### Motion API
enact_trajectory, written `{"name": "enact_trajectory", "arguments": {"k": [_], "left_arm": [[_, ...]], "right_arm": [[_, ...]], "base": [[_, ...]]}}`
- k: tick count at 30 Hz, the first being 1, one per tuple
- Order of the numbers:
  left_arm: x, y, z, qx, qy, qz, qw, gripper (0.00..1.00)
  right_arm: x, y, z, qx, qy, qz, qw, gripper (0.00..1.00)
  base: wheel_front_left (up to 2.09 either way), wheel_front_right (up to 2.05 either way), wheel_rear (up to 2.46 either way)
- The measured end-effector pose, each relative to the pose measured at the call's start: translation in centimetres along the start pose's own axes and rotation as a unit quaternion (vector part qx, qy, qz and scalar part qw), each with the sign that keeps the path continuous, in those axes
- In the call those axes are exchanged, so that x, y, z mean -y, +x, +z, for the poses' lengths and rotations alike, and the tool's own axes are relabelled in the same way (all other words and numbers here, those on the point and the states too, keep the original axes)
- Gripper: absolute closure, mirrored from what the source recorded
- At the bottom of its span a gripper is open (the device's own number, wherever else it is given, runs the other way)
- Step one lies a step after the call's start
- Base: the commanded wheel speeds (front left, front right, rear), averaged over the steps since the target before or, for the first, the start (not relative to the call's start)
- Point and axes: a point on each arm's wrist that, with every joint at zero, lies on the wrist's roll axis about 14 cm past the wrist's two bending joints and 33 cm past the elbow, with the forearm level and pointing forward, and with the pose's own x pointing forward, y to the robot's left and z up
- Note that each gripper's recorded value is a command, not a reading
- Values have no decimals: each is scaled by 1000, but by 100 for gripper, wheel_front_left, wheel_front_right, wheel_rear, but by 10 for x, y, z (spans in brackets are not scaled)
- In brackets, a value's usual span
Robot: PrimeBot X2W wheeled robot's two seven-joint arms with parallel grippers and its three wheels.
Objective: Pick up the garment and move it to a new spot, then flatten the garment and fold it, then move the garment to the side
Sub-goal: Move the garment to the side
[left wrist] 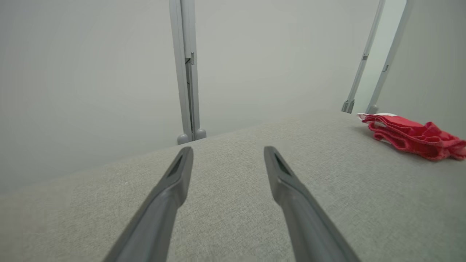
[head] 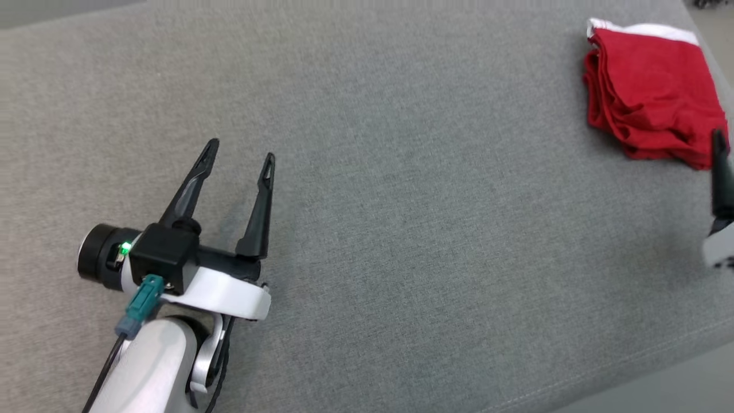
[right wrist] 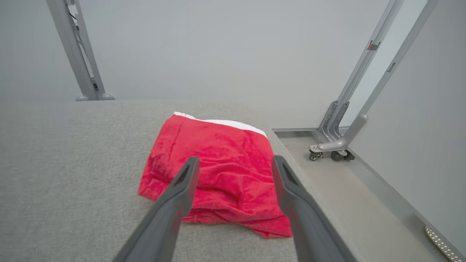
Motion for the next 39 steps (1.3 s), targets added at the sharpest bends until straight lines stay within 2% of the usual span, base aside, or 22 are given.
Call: {"name": "enact_trajectory", "arguments": {"k": [8, 15, 20, 26, 39], "left_arm": [[-27, -35, 17, 10, -5, 70, 997, 0], [-60, -77, 23, 11, -3, 144, 990, 0], [-80, -108, 27, 10, 1, 192, 981, 0], [-86, -136, 32, 11, 10, 216, 976, 0], [-82, -172, 37, 11, 16, 228, 973, 0]], "right_arm": [[-68, -26, 18, 63, 44, 55, 996, 0], [-138, -39, 37, 99, 78, 130, 984, 0], [-169, -49, 52, 117, 83, 170, 975, 0], [-179, -64, 61, 123, 82, 186, 971, 0], [-162, -98, 57, 109, 75, 168, 977, 0]], "base": [[0, 0, 0], [0, 0, 0], [0, 0, 0], [0, 0, 0], [0, 0, 0]]}}
